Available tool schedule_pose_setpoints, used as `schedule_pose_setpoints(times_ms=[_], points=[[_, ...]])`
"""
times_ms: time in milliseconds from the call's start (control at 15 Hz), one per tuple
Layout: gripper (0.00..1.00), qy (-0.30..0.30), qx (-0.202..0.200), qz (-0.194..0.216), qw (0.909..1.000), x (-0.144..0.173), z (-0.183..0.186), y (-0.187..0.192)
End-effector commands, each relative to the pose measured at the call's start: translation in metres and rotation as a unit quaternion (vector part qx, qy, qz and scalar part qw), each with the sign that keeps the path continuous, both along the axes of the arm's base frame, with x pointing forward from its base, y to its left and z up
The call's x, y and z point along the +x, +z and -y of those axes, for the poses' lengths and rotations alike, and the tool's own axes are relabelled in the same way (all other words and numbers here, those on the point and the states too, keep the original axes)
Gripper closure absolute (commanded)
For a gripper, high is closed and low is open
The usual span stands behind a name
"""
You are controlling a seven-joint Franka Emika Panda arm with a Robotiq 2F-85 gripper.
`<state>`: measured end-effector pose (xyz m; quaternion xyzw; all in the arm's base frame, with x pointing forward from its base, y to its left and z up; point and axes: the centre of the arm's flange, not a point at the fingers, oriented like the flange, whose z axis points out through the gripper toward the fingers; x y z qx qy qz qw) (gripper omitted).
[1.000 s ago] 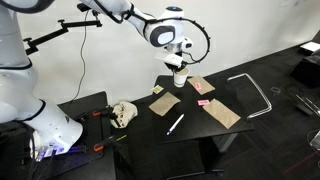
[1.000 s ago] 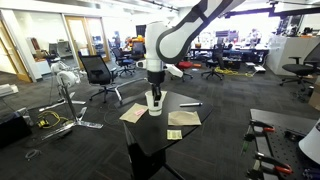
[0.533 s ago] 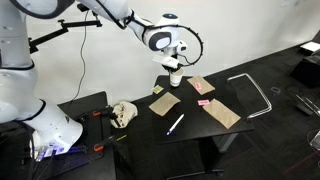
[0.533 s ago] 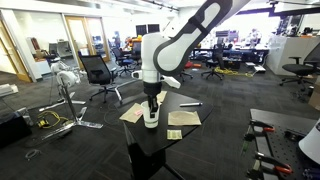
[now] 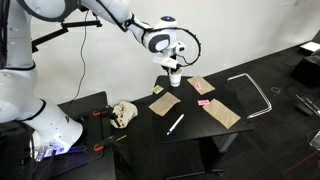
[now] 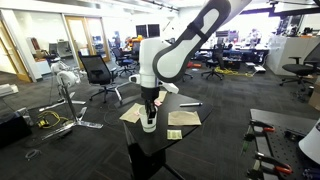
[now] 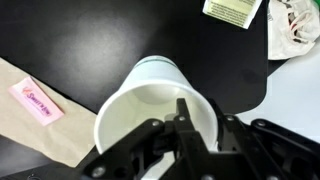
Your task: Move the cup to the left
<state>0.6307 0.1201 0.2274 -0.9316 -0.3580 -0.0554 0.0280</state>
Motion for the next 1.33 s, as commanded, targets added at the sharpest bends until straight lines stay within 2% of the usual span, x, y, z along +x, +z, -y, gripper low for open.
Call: schedule_pose_setpoints(times_ms=[0,267,400,733,1267], points=[[0.44,-0.009,-0.015,0.017,0.9997,-0.004,-0.013,0.01],[0.13,-0.019,-0.025,0.02,0.9993,-0.011,-0.024,0.027],[0.01,-0.031,-0.032,0.021,0.9988,-0.016,-0.028,0.042],[0.0,-0.061,-0.072,0.032,0.995,-0.022,-0.027,0.087],[0.0,-0.09,-0.083,0.016,0.9923,-0.037,-0.006,0.17]])
